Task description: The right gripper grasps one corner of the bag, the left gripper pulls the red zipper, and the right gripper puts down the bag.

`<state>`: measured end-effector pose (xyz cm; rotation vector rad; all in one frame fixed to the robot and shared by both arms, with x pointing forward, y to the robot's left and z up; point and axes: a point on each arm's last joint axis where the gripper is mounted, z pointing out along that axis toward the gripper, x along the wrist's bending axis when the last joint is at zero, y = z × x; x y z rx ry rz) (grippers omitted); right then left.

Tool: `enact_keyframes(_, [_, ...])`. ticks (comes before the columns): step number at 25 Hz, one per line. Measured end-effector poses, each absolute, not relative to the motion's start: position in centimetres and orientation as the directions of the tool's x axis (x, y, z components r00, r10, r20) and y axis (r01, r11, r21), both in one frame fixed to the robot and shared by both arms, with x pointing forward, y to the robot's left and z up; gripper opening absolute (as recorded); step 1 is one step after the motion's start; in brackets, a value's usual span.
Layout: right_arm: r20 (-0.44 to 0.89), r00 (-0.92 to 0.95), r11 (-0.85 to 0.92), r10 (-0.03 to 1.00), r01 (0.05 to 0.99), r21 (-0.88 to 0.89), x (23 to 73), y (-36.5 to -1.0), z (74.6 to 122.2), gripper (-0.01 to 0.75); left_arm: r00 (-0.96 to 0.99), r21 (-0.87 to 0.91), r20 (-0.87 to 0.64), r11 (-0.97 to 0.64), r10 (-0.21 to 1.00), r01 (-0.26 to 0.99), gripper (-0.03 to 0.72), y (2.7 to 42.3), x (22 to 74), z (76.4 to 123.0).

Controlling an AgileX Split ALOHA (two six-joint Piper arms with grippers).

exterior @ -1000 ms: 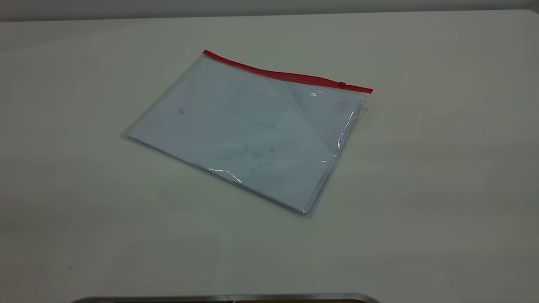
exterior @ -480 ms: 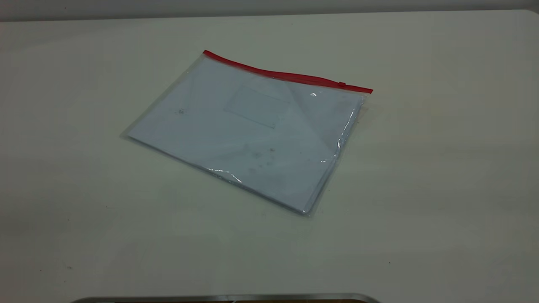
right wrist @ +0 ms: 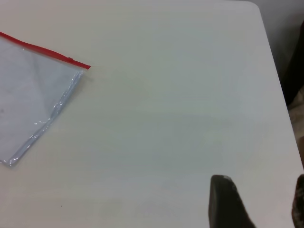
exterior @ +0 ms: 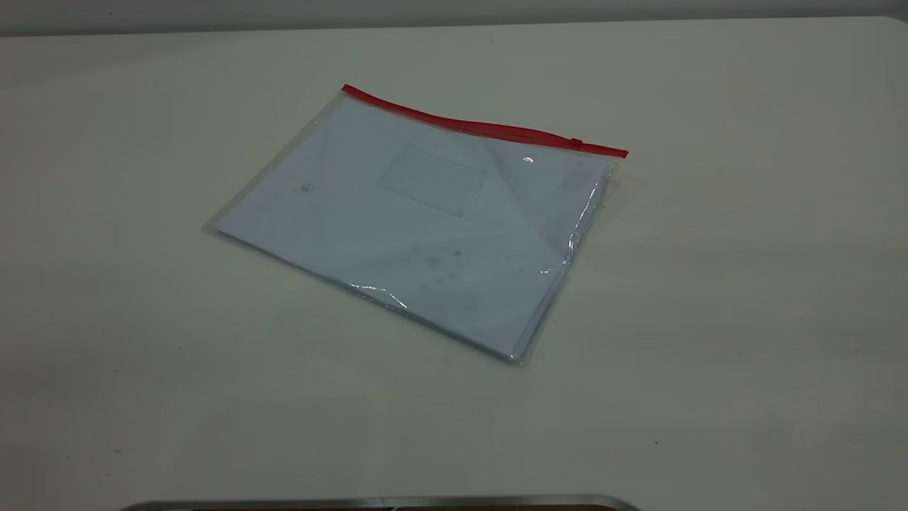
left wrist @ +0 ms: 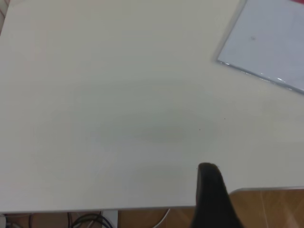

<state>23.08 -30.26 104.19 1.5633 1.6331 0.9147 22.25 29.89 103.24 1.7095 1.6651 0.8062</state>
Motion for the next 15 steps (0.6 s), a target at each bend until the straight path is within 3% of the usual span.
enact_keyframes(11, [-0.003,-0.043,0.024,0.999,0.514,0.858,23.1,-30.2,104.2,0.376,0.020,0.779,0.006,-0.017,1.000,0.626,0.534,29.9,22.2,103.2])
enact_keyframes(15, [0.118,-0.142,-0.023,0.983,0.536,0.844,24.2,-28.7,104.7,0.378,-0.010,0.799,-0.018,0.020,1.000,0.601,0.534,30.0,22.9,104.9])
